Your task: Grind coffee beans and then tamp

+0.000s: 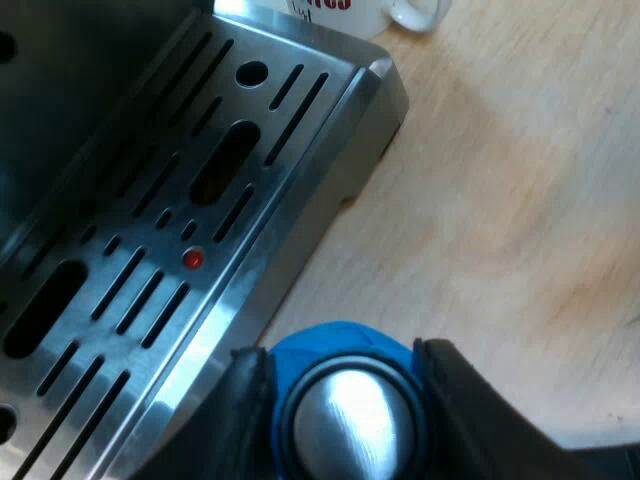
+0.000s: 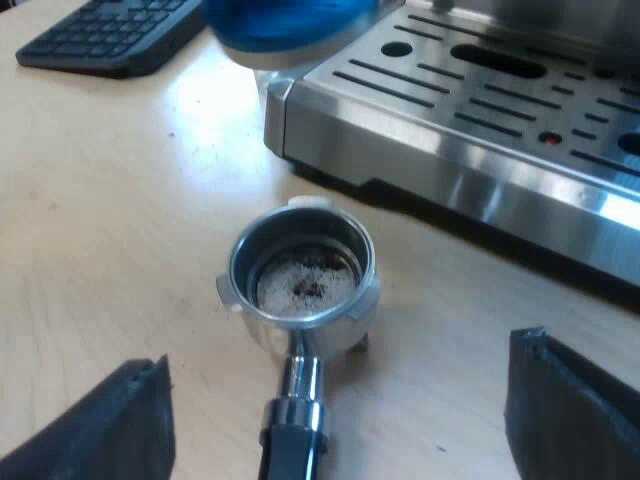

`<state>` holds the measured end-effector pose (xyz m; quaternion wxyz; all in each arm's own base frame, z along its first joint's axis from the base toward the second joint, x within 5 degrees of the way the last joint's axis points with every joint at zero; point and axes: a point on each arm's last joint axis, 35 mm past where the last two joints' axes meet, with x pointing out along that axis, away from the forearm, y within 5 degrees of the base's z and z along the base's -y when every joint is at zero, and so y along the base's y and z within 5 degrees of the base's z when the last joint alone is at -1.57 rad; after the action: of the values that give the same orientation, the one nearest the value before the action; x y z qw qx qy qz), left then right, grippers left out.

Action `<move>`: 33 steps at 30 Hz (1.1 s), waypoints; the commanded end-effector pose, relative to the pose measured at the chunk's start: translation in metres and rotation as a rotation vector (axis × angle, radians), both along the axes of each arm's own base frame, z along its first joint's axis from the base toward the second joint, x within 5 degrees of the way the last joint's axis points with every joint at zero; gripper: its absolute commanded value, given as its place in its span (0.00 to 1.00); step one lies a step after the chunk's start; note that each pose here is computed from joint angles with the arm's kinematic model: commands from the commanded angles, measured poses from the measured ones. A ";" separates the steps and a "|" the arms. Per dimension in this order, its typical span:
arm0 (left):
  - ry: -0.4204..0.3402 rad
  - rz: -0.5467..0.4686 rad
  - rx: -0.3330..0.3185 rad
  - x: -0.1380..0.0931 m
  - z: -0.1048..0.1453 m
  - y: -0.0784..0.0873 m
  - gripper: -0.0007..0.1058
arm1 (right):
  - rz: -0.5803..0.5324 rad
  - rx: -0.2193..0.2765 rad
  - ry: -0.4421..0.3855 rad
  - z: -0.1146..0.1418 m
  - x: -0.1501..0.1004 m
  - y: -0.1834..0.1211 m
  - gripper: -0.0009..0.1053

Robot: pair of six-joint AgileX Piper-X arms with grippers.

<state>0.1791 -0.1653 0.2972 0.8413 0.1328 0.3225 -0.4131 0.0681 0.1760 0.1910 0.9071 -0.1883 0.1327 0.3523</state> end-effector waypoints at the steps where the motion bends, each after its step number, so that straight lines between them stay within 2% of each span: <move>1: -0.011 0.013 0.008 -0.004 0.007 0.005 0.01 | 0.006 0.034 -0.014 0.003 0.001 0.001 0.66; 2: -0.013 0.021 0.020 -0.006 0.009 0.007 0.01 | 0.006 0.042 -0.016 0.004 0.001 0.001 0.66; 5: -0.010 0.033 0.035 -0.012 0.011 0.013 0.01 | 0.028 0.165 -0.042 0.016 0.001 0.006 0.66; 9: -0.020 0.044 0.039 -0.017 0.016 0.018 0.01 | 0.095 0.193 -0.028 0.018 0.000 0.008 0.66; 11: -0.035 0.058 0.042 -0.025 0.023 0.026 0.01 | 0.183 0.168 -0.027 0.017 -0.002 0.010 0.66; 14: -0.032 0.066 0.049 -0.030 0.026 0.032 0.01 | 0.224 0.139 -0.053 0.017 -0.003 0.011 0.66; 21: -0.001 0.167 0.059 -0.022 0.026 0.054 0.01 | 0.240 0.103 -0.090 0.017 -0.003 0.011 0.66; 26: 0.024 0.255 0.020 -0.009 0.023 0.074 0.01 | 0.240 0.101 -0.089 0.017 -0.003 0.010 0.66; 33: 0.042 0.267 0.036 -0.008 -0.003 0.077 0.01 | 0.241 0.083 -0.081 0.015 -0.003 0.010 0.66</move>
<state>0.1712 -0.0880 0.2934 0.8765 0.0939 0.3732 -0.2892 0.0644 0.1860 0.2048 0.8714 -0.1775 0.0622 0.4532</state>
